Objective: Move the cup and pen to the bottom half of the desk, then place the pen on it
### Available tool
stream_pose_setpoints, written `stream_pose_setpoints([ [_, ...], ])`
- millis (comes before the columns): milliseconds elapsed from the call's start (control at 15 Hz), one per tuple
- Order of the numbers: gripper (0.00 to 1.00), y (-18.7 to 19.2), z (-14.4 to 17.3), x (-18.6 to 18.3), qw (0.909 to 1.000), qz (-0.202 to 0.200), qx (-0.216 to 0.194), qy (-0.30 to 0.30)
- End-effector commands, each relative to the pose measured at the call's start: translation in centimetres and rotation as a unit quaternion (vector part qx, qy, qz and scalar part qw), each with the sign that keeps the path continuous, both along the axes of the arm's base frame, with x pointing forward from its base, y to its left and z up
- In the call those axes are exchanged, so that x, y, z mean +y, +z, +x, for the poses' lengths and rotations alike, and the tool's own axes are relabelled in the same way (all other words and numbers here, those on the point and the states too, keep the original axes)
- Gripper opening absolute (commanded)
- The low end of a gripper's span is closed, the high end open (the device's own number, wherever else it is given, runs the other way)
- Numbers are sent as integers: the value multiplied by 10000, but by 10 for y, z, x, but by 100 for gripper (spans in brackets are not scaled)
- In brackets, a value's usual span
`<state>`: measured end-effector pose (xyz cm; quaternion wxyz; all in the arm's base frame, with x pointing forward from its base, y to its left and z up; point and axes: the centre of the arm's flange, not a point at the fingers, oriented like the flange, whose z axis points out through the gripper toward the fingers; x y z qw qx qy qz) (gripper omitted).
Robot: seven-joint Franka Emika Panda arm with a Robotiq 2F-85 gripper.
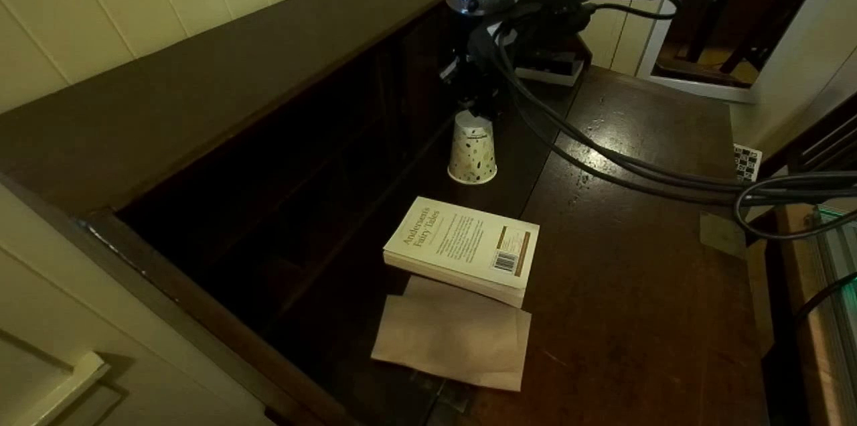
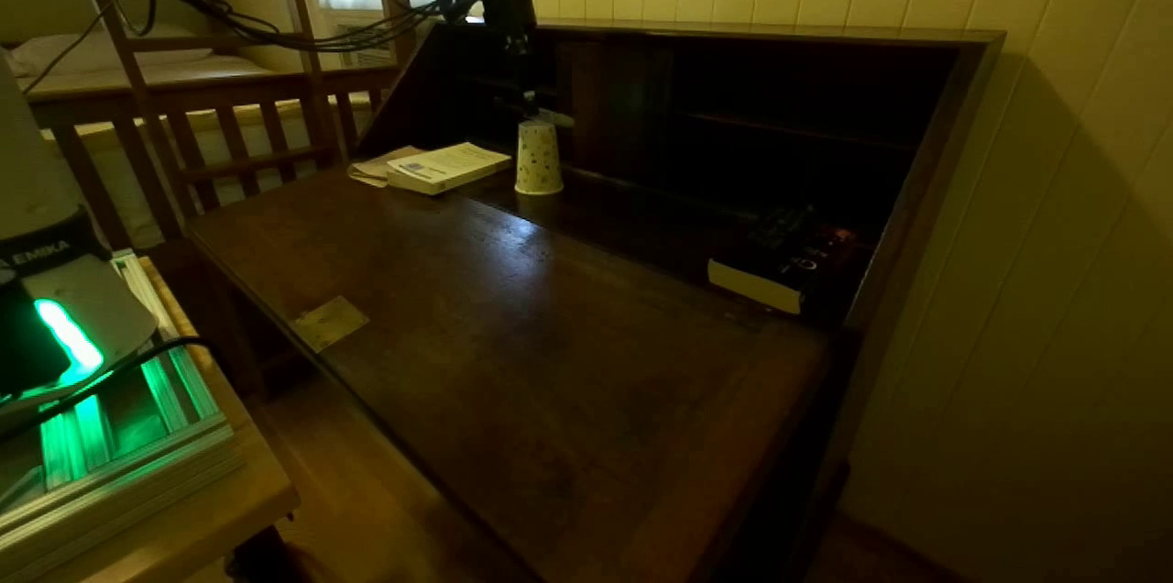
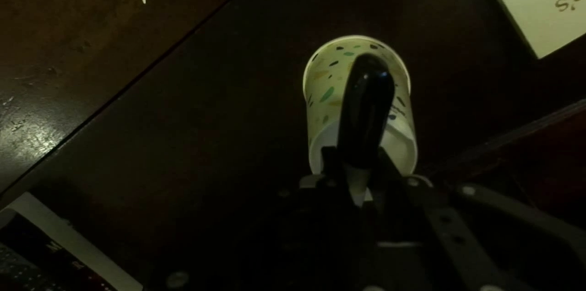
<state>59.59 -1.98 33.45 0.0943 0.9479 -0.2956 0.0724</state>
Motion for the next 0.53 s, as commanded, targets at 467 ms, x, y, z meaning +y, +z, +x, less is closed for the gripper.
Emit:
stream_pose_setpoints([
  [467,5,-5,5,6,9995,-290,-9,-130],
])
